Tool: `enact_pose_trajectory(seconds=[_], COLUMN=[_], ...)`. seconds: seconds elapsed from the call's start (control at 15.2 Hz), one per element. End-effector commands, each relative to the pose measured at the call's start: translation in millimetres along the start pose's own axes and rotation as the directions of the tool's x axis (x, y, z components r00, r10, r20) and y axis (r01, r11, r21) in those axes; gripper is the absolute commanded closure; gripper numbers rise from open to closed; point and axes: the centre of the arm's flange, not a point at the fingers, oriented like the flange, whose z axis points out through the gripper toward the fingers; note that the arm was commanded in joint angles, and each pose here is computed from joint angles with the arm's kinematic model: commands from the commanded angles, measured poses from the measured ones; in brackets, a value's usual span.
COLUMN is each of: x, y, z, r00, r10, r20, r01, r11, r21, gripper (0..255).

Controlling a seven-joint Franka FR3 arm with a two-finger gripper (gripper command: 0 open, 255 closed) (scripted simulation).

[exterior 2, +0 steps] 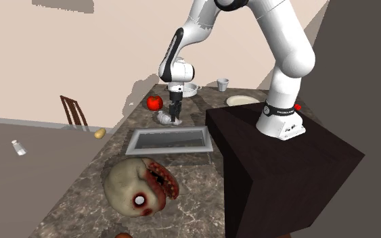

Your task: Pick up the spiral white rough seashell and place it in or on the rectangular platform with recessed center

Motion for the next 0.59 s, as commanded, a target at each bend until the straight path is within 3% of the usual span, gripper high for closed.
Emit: enact_pose_trajectory(seconds=[0.0,0.53], x=[-0.1,-1.8], y=[-1.6,-16.3], z=[-5.2,-44.7], r00=[1.000,1.000], r10=[0.000,0.000], r20=[-0.001,-0.001], r01=[0.000,0.000], r11=[1.000,1.000], r21=[-0.001,-0.001], gripper=[255,255])
